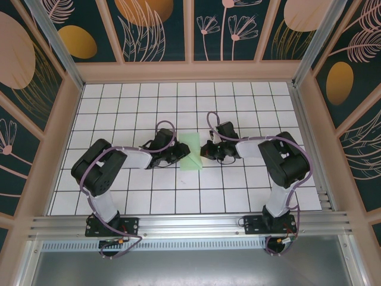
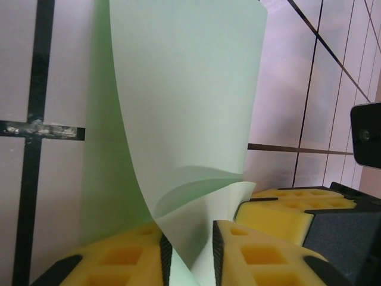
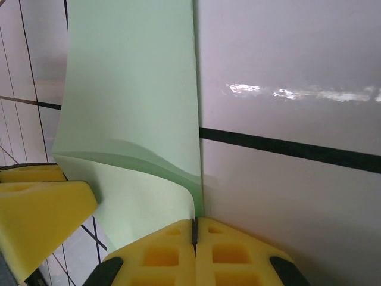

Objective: Fold a paper plane with a square sheet of paper (pick it up from the middle)
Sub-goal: Turn over the paper at the center of the table.

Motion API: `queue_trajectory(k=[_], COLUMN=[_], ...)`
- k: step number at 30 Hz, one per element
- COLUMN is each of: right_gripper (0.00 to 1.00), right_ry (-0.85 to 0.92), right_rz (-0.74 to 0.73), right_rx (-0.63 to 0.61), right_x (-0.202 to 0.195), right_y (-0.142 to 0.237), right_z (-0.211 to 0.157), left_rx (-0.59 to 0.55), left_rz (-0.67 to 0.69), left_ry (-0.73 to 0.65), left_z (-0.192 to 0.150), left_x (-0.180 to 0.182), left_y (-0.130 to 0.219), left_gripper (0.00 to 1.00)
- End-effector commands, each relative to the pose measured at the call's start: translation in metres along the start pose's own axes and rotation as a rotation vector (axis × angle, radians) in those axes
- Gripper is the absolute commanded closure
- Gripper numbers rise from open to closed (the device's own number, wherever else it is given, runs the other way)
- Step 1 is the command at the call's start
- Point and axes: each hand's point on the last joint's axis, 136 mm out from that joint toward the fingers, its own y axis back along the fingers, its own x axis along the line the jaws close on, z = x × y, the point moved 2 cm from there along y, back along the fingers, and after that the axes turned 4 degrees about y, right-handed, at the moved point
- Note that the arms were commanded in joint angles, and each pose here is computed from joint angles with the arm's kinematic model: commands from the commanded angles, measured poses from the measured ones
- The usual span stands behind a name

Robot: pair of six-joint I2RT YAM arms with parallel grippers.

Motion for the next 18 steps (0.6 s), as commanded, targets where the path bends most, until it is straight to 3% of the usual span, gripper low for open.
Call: queue_trajectory(k=[1,8,11,18], right_gripper=[0.97,0.88,0.76,0.47], right_ry=[-0.037,-0.019,0.0,0.045], right_rz=[-0.034,-0.014,-0.021,-0.141], right_rx=[0.014,-0.035,-0.111,-0.312], right_x=[-0.015,-0.002,0.008,0.013], right_y=[0.0,0.017,0.041,0.1], right_z=[-0.008,0.005,0.017,0.032], left_rx=[0.007,-0.025,-0.042,-0.115], left_rz=[-0.037,-0.061,-0.047,0.034], left_ry=[-0.016,-0.065,-0.101,-0.23], left_z=[0.003,0.007,0.01,0.023], left_x=[-0.009,-0.016,-0.018,-0.03], left_y=[-0.004,0.001,0.006,0.032], left_gripper=[0.76,0.94,1.0,1.0])
